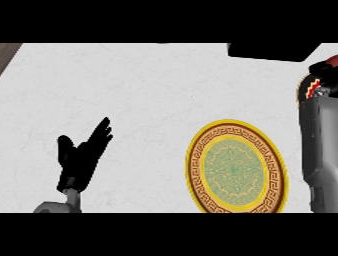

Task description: Pick the bell pepper from the plate and place it in the plate

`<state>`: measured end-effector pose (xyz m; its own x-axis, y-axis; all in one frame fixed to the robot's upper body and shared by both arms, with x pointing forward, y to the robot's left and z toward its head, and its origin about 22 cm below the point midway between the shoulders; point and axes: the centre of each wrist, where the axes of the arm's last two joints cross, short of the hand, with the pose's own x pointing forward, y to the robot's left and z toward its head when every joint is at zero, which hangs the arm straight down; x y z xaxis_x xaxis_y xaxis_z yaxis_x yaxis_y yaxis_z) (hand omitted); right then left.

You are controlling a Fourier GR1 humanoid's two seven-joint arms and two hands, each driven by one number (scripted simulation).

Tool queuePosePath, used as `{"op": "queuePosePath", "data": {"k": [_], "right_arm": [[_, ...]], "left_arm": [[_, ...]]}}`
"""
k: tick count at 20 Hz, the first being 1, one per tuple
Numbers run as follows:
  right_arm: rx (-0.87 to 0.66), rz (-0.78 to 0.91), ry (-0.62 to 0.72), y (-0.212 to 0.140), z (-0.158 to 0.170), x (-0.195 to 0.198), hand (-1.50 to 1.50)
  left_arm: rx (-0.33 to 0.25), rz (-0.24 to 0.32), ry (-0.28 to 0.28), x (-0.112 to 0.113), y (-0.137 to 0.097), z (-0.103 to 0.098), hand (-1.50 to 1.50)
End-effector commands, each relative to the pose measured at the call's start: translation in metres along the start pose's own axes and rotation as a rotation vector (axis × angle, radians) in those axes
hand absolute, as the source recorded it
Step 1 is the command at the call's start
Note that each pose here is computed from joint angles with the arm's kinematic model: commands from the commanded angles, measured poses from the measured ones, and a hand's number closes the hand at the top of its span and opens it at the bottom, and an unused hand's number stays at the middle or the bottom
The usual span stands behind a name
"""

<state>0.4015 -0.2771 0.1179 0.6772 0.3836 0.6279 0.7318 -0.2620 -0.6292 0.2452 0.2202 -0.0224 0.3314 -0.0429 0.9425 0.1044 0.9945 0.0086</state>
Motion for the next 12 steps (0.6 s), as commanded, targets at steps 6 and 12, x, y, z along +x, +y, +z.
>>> {"op": "queuePosePath", "data": {"k": [6,12], "right_arm": [[-0.237,-0.01,0.228,0.021,-0.04,-0.043,1.5],[-0.276,0.004,0.239,0.038,-0.05,-0.081,1.5]], "left_arm": [[0.039,0.024,0.004,-0.007,-0.004,-0.002,0.0],[0.032,0.028,0.018,-0.006,-0.002,0.006,0.0]]}}
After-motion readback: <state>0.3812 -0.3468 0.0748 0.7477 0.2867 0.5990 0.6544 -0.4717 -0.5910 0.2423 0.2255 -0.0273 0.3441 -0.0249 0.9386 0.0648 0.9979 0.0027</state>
